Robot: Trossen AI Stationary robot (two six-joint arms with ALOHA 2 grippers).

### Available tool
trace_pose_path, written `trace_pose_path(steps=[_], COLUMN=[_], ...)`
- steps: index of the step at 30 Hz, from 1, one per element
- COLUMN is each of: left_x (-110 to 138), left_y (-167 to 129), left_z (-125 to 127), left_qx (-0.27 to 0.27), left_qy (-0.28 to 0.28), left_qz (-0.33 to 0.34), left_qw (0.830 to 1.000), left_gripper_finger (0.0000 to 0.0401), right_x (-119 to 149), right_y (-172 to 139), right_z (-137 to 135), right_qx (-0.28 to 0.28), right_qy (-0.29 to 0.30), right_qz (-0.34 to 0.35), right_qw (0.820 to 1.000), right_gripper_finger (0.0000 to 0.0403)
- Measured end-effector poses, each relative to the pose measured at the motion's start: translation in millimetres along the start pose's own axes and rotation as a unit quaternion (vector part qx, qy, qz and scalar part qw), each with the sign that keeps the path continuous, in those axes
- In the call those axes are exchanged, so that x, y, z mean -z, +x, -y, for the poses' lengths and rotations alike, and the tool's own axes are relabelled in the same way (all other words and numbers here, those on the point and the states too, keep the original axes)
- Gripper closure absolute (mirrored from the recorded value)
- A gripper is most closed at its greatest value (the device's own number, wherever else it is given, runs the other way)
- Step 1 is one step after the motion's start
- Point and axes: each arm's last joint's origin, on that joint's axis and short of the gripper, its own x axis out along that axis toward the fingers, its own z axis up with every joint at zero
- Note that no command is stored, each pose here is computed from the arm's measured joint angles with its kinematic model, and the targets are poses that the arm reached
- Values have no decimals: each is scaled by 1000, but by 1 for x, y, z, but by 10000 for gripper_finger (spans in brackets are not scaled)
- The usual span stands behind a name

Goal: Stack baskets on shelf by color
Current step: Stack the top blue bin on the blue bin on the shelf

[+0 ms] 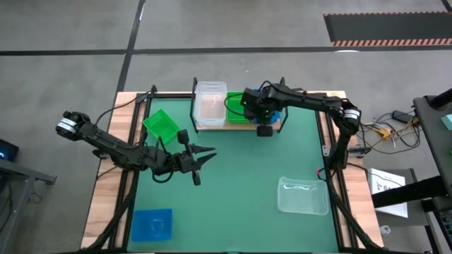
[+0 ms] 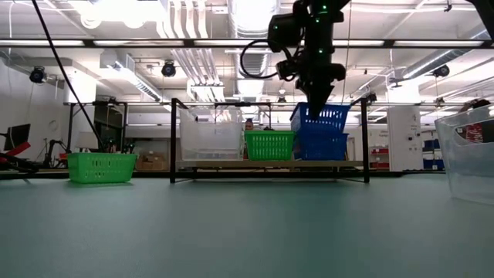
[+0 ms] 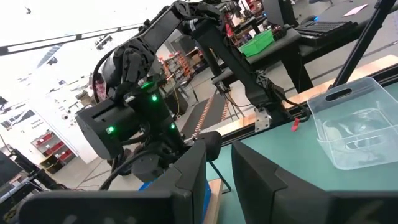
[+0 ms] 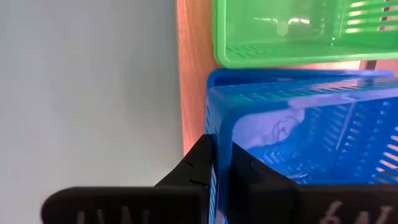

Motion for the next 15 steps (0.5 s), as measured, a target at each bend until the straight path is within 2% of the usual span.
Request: trace_pose_path(steps=[11,15], left_x=[0,0], left_y=[0,0], left_z=[0,0], left_qx=[0,0], left_qy=[0,-1], left_qz=[0,0], left_qw=[1000,1000], left_gripper_finger=[341,341], right_x=[-1,0], right_y=[3,3], right_z=[7,8], right_qx=[9,38], right_qy=[20,31], right_qz=[17,1], right_qw=[1000,999], right_gripper_finger=[332,316])
